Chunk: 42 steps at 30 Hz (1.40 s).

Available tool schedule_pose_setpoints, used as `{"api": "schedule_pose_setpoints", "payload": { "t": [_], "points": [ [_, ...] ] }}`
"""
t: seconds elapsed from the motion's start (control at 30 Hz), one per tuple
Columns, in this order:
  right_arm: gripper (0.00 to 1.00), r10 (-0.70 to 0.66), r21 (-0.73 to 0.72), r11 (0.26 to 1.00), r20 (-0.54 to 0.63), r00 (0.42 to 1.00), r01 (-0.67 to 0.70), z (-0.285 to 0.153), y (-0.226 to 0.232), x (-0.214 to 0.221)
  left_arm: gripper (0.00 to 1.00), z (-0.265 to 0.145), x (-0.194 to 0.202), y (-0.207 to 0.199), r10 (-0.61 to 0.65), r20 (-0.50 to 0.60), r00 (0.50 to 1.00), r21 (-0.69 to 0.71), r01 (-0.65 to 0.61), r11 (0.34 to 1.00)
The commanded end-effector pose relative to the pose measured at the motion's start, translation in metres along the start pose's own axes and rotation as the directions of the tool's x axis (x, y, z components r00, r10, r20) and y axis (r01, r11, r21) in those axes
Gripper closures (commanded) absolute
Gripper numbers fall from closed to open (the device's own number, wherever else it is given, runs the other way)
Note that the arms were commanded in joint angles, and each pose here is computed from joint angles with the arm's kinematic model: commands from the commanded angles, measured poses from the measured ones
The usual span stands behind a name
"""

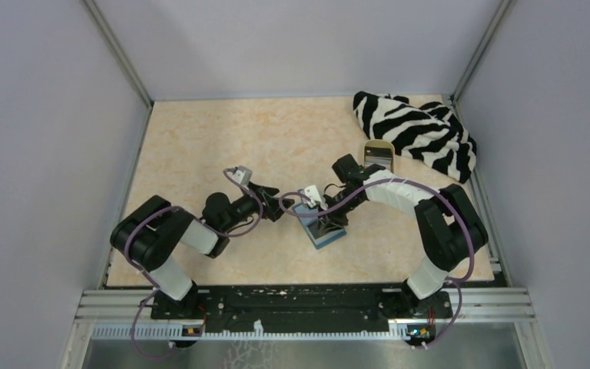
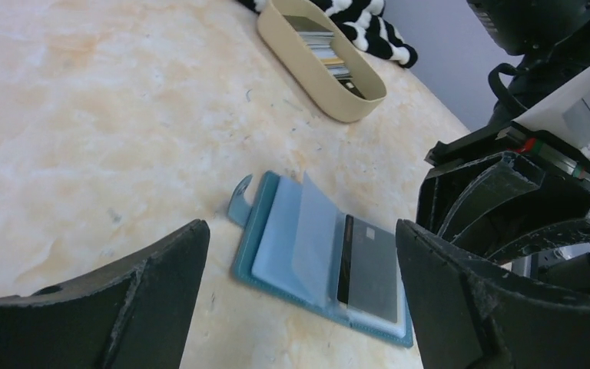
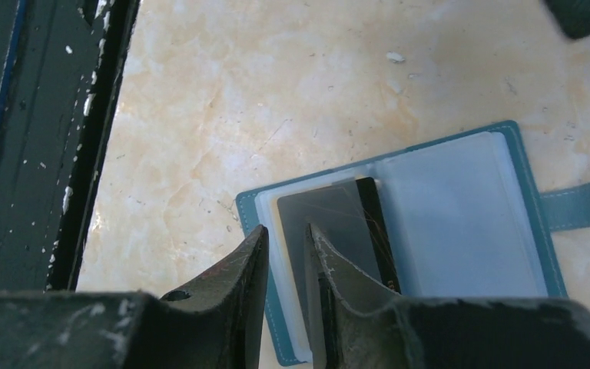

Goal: Put the credit cards into the card holder
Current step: Open the card holder at the center of the board.

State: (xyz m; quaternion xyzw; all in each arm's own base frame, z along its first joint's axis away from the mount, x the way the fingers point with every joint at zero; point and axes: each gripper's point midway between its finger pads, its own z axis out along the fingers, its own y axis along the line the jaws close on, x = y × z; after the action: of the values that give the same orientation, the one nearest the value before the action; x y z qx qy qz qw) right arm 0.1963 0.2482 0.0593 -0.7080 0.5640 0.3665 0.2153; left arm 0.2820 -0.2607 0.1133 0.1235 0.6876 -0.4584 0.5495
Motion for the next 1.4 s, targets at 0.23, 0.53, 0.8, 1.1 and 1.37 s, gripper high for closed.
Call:
{"api": "schedule_pose_setpoints", "payload": {
  "t": [0.23, 0.53, 0.8, 1.1, 1.37],
  "points": [
    [0.78, 0.017, 0.124, 0.992, 0.077, 0.997, -0.027, -0.034, -0.031, -0.022, 0.14, 0.047, 0.032, 0.014, 0.149, -0.326, 0.934, 0.09, -0.126, 0.988],
    [0.78, 0.015, 0.135, 0.99, 0.095, 0.995, -0.027, -0.04, -0.032, -0.026, 0.34, 0.066, 0.052, 0.036, 0.153, -0.481, 0.863, 0.064, -0.14, 0.988],
    [0.78, 0.015, 0.136, 0.99, 0.098, 0.995, -0.028, -0.041, -0.032, -0.027, 0.49, 0.077, 0.062, 0.041, 0.136, -0.542, 0.83, 0.073, -0.114, 0.991],
    [0.79, 0.014, 0.133, 0.991, 0.101, 0.995, -0.028, -0.041, -0.031, -0.028, 0.98, 0.084, 0.064, 0.045, 0.079, -0.581, 0.81, 0.027, -0.078, 0.997],
    [0.79, 0.024, 0.139, 0.99, 0.1, 0.995, -0.038, -0.041, -0.032, -0.027, 1.0, 0.051, 0.037, 0.072, -0.127, -0.406, 0.905, -0.316, -0.009, 0.949]
  ]
}}
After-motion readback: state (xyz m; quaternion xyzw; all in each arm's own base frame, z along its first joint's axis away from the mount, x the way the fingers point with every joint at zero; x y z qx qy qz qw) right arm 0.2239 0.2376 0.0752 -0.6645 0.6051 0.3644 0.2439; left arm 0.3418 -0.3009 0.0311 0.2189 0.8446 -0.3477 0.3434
